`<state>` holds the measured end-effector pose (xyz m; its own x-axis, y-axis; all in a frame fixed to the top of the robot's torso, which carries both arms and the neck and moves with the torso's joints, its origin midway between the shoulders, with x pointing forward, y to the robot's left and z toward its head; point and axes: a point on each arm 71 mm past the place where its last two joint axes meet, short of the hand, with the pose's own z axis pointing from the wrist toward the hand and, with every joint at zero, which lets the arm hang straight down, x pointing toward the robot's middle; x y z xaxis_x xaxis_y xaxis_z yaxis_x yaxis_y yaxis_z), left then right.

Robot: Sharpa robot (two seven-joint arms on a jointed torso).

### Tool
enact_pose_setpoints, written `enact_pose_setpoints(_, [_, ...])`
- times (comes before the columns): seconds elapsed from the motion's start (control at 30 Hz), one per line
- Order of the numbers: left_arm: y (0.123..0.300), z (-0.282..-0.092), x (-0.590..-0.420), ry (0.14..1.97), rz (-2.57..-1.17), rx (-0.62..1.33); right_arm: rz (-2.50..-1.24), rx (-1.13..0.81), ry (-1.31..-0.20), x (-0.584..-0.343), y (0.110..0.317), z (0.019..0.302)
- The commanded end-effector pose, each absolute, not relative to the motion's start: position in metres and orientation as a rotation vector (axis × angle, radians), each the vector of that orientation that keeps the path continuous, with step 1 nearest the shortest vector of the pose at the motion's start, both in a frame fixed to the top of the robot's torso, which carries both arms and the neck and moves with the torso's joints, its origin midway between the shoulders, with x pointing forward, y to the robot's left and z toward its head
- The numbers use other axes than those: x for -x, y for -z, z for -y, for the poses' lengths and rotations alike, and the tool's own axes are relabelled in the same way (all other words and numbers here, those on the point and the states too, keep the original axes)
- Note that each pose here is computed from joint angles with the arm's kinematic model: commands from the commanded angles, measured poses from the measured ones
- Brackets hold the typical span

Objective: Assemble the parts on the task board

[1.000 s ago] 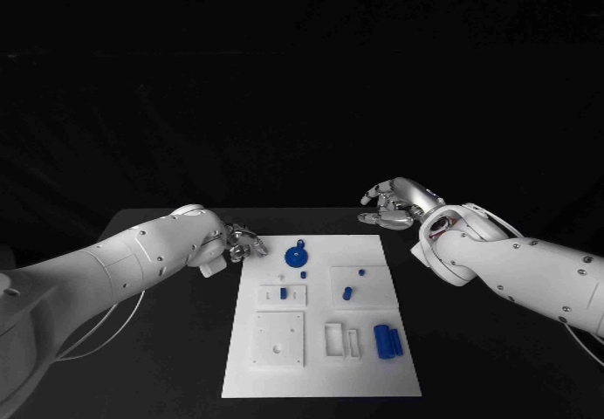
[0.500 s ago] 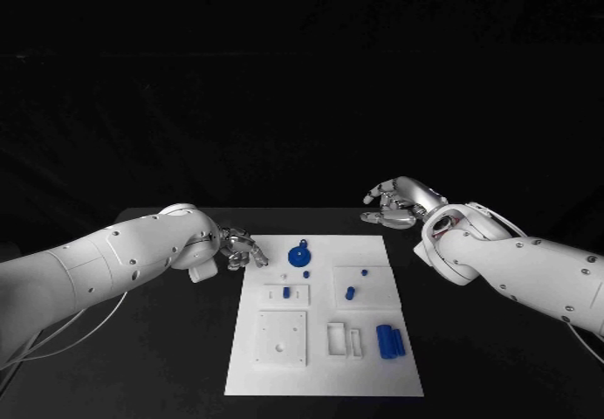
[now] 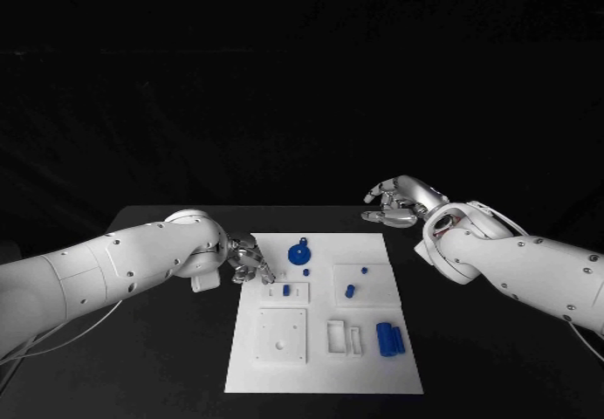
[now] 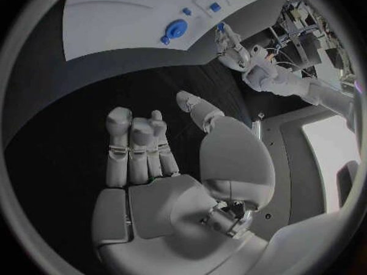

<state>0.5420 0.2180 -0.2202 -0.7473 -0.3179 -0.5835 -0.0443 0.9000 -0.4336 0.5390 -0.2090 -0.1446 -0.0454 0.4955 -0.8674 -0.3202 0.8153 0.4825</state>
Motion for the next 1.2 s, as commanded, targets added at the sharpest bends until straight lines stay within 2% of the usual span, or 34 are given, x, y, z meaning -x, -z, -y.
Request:
enact_pose_setpoints(0.03, [0.219,-0.219,-0.540,0.458,-2.297,0.279,-1.485,-0.134,-0.665,-0.538,0.145,0.209])
enact_pose_setpoints(0.53, [0.233,-0.220,-0.519,0.450,-2.223,0.305,-1.483,-0.136,-0.662,-0.538,0.145,0.211])
enact_pose_setpoints(1.2, [0.246,-0.212,-0.506,0.476,-2.185,0.343,-1.484,-0.137,-0.660,-0.538,0.146,0.212])
